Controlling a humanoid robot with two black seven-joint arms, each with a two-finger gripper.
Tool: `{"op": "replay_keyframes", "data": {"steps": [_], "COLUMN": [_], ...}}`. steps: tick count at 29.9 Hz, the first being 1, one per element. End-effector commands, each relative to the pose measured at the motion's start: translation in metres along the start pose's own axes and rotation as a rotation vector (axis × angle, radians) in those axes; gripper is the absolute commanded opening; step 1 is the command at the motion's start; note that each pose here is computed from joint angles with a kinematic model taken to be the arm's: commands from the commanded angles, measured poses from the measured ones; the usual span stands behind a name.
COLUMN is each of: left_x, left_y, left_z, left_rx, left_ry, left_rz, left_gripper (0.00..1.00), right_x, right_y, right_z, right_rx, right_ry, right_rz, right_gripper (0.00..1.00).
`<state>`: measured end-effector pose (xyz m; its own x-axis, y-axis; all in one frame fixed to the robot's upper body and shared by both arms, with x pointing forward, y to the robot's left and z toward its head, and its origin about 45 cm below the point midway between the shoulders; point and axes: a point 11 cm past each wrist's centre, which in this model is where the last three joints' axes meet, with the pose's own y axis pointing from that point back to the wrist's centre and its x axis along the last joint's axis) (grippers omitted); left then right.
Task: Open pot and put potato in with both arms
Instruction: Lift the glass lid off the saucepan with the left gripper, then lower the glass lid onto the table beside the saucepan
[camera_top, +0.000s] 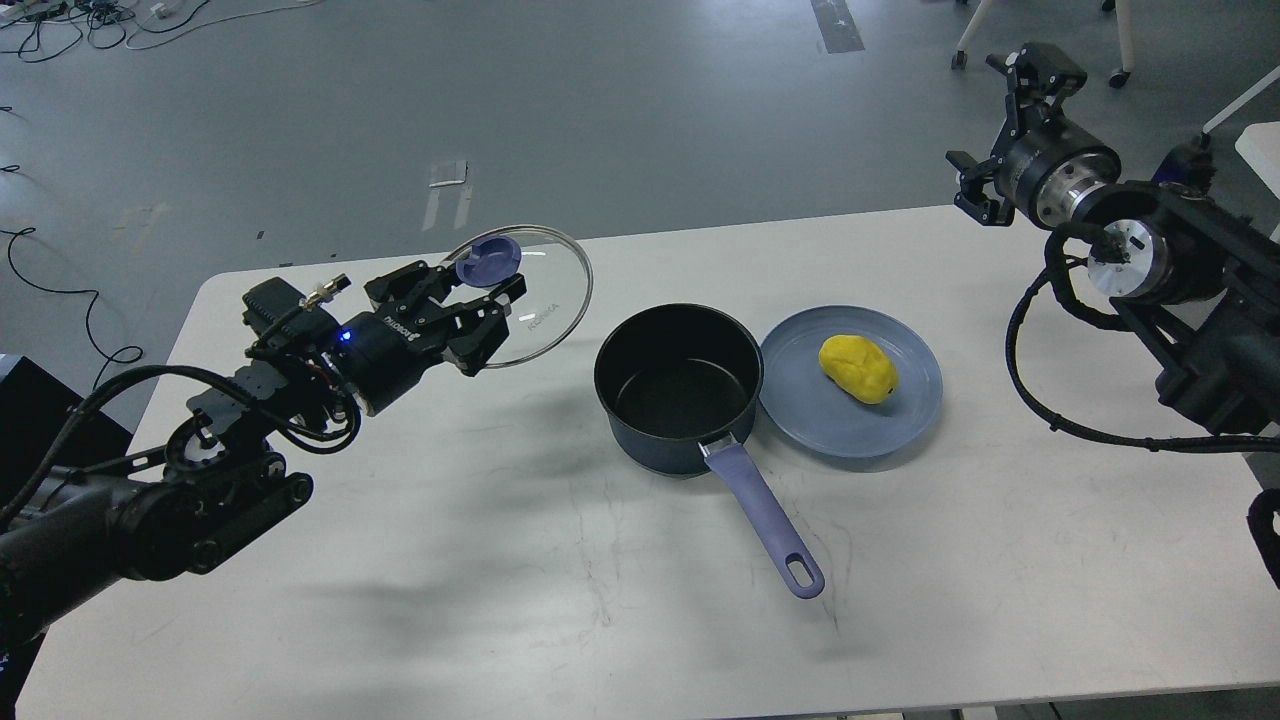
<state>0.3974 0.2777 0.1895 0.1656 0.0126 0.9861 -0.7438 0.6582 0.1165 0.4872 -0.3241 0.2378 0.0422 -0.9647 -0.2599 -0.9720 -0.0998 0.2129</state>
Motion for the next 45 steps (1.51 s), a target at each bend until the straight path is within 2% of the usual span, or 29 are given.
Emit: {"op": "replay_keyframes", "data": {"steps": [1, 7, 17, 33, 41, 44, 45], "left_x": [-0.017, -0.024, -0.074, -0.107, -0.127, -0.129, -0.128], "left_y": [0.015, 0.039, 0.082, 0.090, 0.093, 0.093, 0.092], "left_z": [-0.004, -0.021, -0.024, -0.032, -0.022, -0.023, -0.023], "left_rx": [0.045, 0.104, 0.184, 0.254, 0.257, 0.266, 0.267], "left_ry": [0.049, 0.050, 0.120, 0.122, 0.154, 0.154, 0.154], "left_rz": [-0.001, -0.020, -0.116, -0.179, -0.204, -0.207, -0.203], "left_gripper": [0.25, 0.25, 0.27, 0.31, 0.40, 0.47, 0.54], "right_x": [0.004, 0.002, -0.001, 0.003, 0.002, 0.001, 0.002], "right_y": [0.000, 0.000, -0.001, 0.000, 0.000, 0.000, 0.000], "right_z": [0.002, 0.007, 0.004, 0.003, 0.003, 0.002, 0.002], "right_rx": [-0.006, -0.019, -0.015, -0.014, -0.014, -0.012, -0.013], "right_ry": [0.000, 0.017, 0.019, 0.025, 0.025, 0.025, 0.025], "right_rz": [0.008, 0.006, 0.000, 0.005, 0.003, 0.002, 0.002], "right_gripper": [1.00, 1.00, 1.00, 1.00, 1.00, 1.00, 1.00]}}
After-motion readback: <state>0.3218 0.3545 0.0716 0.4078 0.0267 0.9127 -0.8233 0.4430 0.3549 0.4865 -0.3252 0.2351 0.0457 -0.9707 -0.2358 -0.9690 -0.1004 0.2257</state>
